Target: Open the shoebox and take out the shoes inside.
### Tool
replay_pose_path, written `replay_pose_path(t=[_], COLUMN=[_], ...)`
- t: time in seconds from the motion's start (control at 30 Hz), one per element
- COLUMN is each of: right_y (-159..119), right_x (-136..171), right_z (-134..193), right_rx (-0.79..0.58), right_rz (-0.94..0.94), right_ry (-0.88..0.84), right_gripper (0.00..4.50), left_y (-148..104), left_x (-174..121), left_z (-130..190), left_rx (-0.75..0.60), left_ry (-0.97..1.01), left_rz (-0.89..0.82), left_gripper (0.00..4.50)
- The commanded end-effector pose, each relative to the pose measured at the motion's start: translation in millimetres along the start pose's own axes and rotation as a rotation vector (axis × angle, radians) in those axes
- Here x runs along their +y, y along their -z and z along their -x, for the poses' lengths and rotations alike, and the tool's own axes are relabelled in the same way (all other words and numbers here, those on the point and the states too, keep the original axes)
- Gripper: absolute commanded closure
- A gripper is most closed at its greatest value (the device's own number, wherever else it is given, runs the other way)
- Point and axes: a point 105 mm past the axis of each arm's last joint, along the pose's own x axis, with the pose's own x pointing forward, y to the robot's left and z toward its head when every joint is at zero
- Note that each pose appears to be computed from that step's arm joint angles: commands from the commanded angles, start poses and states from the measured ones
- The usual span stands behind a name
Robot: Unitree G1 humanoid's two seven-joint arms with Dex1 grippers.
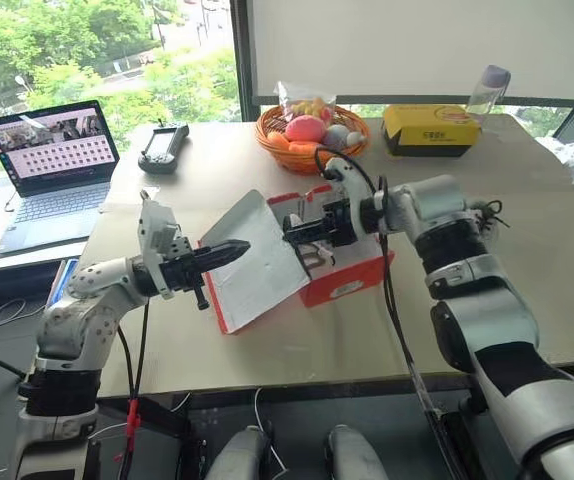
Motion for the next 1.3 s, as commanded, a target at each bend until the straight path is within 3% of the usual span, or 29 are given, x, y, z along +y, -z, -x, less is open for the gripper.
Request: replay_pose_path(t=[0.03,0.27,0.4,0.53,0.7,1.3], right_y=[16.5,31.5,15.7,-32.7,-45.8,40.9], right_x=[-14.0,-28.9,-25.5,-12.3,-17.0,-41.7], right_z=[-12.0,-20.0,-14.6,11.2,24.1,-16.8], right_rx=[0.048,0.088,0.047,-0.065,-0.113,0.131], right_rz=[0.058,0.09,0.106,0.175,0.169,0.128], right_ry=[0.058,0.116,0.106,0.104,0.147,0.18], right_gripper=[0.38,0.38,0.38,0.38,0.38,0.38], left_y=[-7.5,-7.6,-7.9,-7.7,-6.8,-4.6], left_x=[-1.5,-2.0,-2.6,-3.9,-4.1,-3.2], left_z=[1.1,3.0,3.6,4.8,5.4,6.8], left_rx=[0.0,0.003,0.004,0.006,0.006,0.027], left_ry=[0.002,-0.005,-0.005,-0.003,-0.004,-0.01], left_rz=[-0.037,-0.034,-0.035,-0.03,-0.027,-0.033], left_gripper=[4.5,4.5,4.5,4.5,4.5,4.5])
